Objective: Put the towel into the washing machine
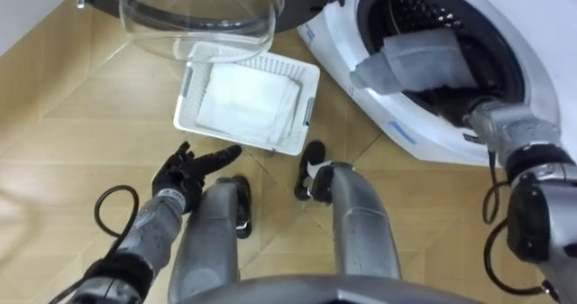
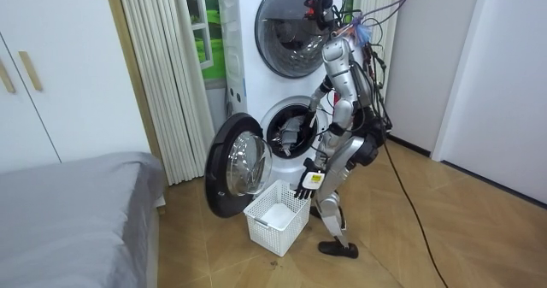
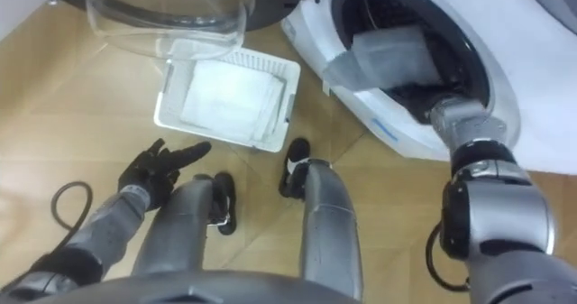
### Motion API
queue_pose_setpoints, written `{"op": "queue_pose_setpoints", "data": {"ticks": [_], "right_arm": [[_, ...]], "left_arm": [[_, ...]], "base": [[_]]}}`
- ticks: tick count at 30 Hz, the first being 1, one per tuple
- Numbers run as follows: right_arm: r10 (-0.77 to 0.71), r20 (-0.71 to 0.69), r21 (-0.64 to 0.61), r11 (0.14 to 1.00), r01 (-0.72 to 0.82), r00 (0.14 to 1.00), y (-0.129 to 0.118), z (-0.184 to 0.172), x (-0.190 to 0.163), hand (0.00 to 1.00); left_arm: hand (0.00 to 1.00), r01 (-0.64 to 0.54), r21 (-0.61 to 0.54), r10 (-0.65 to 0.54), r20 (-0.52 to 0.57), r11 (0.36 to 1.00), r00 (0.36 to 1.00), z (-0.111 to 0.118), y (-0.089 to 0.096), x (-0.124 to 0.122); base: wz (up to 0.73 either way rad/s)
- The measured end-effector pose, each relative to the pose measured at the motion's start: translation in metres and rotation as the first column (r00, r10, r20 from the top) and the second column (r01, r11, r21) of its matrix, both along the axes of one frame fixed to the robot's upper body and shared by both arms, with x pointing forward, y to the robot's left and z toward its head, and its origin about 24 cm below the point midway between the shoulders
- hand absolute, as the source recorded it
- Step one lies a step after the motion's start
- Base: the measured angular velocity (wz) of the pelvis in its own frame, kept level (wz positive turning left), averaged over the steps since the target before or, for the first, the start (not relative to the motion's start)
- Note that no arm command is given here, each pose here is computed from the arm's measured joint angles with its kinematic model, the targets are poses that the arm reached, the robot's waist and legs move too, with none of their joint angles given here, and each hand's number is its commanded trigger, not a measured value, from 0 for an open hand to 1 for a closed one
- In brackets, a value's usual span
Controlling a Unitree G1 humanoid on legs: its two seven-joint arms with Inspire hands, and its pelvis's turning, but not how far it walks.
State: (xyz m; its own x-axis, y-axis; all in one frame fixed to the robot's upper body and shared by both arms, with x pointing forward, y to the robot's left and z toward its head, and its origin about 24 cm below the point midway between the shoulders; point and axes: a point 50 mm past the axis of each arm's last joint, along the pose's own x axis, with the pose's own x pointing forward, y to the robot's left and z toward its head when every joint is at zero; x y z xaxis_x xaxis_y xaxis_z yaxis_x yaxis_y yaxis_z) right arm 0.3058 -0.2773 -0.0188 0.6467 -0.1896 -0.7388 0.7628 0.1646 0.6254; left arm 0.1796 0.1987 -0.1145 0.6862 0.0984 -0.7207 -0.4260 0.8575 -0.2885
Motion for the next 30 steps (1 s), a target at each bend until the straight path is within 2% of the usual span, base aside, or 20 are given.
{"op": "queue_pose_setpoints", "data": {"ticks": [7, 11, 19, 30], "right_arm": [[-0.109, -0.045, 0.08, 0.99, 0.112, 0.993, -0.008, 0.006, 0.001, 0.0], [-0.145, -0.084, 0.068, 0.986, 0.15, 0.986, -0.01, 0.01, 0.002, 0.0], [-0.244, -0.113, 0.064, 0.965, 0.252, 0.963, -0.017, 0.016, 0.003, 0.0], [-0.336, -0.173, 0.089, 0.931, 0.354, 0.926, -0.021, 0.016, -0.002, 0.0]], "left_arm": [[0.0, 0.021, 0.059, -0.021, 0.003, 0.998, 1.0, 0.002, -0.002, 0.002], [0.0, 0.034, 0.072, -0.034, -0.002, 0.997, 0.999, 0.002, -0.006, 0.003], [0.0, 0.045, 0.032, -0.045, 0.016, 0.998, 0.999, 0.003, -0.021, 0.009], [0.0, 0.056, 0.017, -0.057, 0.037, 0.998, 0.998, 0.005, -0.024, 0.015]], "base": [[-0.01], [0.0], [0.01], [0.0]]}}
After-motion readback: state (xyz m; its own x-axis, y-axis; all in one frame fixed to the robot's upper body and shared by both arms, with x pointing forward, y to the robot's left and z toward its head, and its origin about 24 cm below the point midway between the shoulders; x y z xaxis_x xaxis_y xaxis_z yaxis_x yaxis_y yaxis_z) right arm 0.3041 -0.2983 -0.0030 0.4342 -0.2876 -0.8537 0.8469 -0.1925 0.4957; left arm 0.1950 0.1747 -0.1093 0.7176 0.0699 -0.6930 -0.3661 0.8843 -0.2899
